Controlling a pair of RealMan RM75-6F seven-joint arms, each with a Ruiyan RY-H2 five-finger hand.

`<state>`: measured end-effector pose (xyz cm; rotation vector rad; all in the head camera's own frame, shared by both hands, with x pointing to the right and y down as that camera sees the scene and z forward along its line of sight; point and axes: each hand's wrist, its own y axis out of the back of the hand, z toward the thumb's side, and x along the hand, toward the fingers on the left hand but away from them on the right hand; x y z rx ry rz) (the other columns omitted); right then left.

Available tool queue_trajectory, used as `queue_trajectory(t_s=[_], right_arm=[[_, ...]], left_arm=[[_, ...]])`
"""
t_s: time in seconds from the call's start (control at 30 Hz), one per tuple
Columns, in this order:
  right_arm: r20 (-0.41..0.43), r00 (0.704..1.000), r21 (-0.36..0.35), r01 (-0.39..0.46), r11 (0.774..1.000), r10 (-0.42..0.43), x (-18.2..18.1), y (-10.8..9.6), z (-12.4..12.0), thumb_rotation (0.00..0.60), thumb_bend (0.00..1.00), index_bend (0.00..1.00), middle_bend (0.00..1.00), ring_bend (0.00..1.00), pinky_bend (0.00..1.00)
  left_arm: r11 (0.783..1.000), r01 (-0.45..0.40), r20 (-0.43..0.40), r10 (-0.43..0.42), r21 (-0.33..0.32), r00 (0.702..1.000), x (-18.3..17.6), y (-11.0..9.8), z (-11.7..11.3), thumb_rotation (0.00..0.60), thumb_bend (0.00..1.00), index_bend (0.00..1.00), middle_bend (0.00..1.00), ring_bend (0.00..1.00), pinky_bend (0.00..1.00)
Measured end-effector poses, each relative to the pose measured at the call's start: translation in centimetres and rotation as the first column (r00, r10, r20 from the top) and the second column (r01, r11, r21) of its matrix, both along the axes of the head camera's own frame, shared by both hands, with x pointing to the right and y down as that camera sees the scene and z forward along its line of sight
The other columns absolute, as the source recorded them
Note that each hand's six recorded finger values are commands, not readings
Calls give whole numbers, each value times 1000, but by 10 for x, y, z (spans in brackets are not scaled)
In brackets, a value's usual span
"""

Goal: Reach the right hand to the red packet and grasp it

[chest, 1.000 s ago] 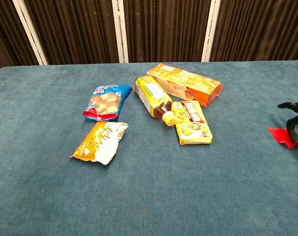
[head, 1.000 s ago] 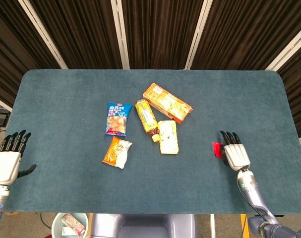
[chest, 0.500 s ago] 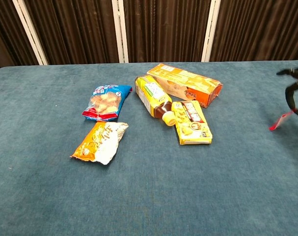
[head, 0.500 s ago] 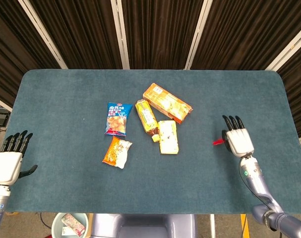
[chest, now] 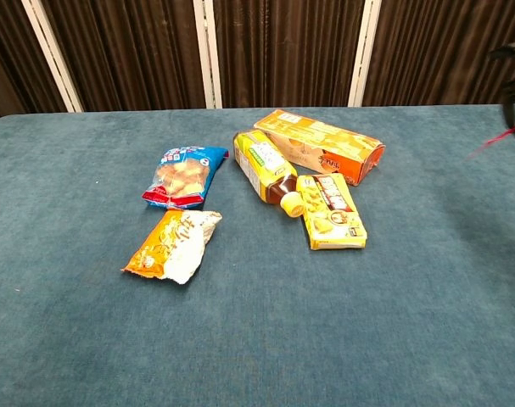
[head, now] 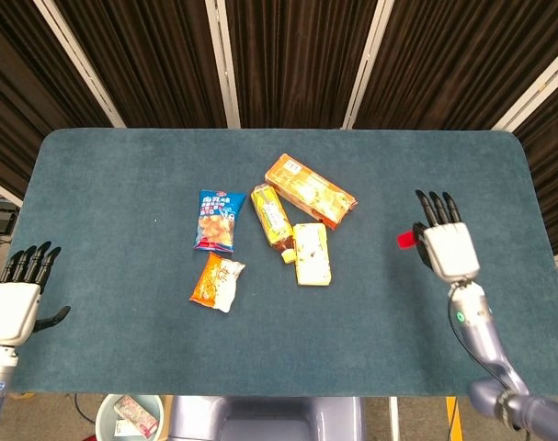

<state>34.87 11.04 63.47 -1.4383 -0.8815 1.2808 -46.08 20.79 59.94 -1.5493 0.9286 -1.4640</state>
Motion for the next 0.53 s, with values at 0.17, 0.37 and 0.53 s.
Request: queue_trajectory(t_s=[0.17, 0.37, 0.53], right_arm=[[-12, 995, 25, -95, 995, 95, 27, 51, -26, 600, 404, 556, 23, 0, 0], [-52, 977, 59, -205, 977, 208, 55, 114, -63, 600, 404, 547, 21, 0, 0], [-79, 975, 72, -202, 977, 208, 56, 126, -75, 600, 404, 544, 20, 0, 0]], left_arm=[[1000, -13, -22, 13, 9, 1000, 4, 2, -6, 600, 171, 0, 0, 0, 78], [998, -45, -43, 46, 33, 998, 12, 6, -14, 600, 173, 0, 0, 0, 78], [997, -55, -48, 57, 46, 997, 15, 11, -19, 600, 171, 0, 0, 0, 79]])
